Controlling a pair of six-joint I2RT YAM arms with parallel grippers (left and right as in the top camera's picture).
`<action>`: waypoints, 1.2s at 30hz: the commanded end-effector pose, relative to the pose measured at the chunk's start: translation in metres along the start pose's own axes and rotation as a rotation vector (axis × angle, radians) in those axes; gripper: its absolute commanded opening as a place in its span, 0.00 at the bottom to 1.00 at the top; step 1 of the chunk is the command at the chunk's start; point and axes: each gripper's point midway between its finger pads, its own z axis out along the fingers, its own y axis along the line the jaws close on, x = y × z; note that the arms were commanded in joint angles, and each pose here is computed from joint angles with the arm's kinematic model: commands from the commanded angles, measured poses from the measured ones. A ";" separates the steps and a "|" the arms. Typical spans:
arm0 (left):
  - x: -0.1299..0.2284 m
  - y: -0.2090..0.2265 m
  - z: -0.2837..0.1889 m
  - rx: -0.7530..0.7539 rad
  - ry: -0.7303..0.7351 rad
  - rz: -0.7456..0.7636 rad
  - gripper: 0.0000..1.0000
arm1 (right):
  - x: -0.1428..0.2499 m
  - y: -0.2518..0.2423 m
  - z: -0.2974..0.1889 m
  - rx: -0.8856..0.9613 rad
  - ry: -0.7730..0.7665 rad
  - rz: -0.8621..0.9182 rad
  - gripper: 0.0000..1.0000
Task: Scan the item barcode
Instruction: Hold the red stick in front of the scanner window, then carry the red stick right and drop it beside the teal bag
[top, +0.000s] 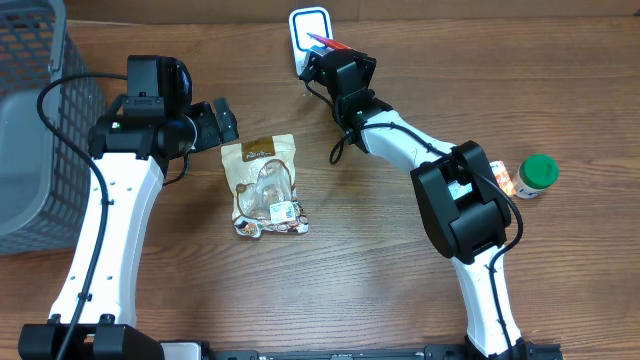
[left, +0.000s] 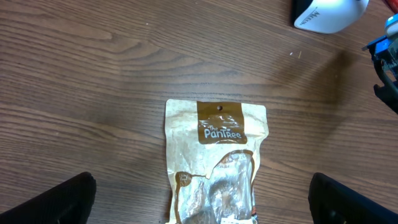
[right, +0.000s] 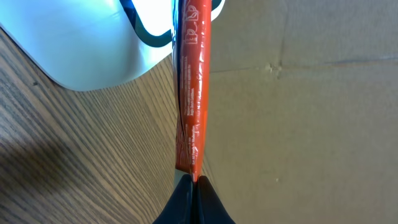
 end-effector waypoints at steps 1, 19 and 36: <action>-0.004 0.000 -0.004 0.002 -0.016 0.025 1.00 | 0.000 0.006 0.003 0.012 0.027 -0.004 0.03; -0.004 0.000 -0.004 0.002 -0.016 0.025 1.00 | -0.010 -0.038 -0.030 0.031 0.001 0.231 0.03; -0.004 0.000 -0.004 0.002 -0.016 0.025 1.00 | 0.130 0.026 -0.209 -0.892 0.518 0.736 0.04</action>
